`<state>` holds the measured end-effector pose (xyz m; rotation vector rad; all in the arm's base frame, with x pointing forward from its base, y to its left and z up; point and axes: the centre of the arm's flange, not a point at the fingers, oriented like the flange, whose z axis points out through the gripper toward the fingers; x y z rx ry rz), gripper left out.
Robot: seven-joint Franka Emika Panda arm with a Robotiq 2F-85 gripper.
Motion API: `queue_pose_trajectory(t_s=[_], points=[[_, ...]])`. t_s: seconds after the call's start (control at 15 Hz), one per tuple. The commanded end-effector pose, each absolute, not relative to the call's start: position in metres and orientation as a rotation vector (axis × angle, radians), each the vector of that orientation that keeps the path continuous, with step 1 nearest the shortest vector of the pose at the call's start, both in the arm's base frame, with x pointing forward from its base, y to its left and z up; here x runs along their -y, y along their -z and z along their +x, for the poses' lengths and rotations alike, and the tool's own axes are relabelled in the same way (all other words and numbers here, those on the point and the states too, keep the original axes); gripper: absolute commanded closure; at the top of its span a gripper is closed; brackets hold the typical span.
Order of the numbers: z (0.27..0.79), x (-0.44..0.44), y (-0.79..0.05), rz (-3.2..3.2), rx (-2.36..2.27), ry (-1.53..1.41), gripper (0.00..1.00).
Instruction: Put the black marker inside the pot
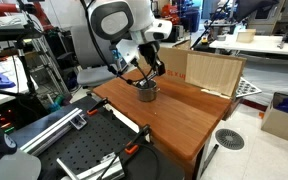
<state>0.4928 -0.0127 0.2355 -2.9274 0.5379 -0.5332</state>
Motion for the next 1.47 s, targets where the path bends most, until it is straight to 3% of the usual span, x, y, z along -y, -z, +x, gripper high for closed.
queue_pose_trajectory(t_s=[0.0,0.4,0.47,0.6,1.0,1.4], points=[[0.507,0.007,-0.223,-2.954,-0.568,0.558,0.94],[0.517,-0.008,-0.198,-2.999,-0.552,0.501,0.94],[0.519,-0.009,-0.199,-3.0,-0.558,0.484,0.5],[0.521,-0.01,-0.199,-2.997,-0.583,0.486,0.42],[0.524,-0.009,-0.203,-2.98,-0.607,0.492,0.01],[0.511,-0.024,-0.238,-2.907,-0.555,0.271,0.0]])
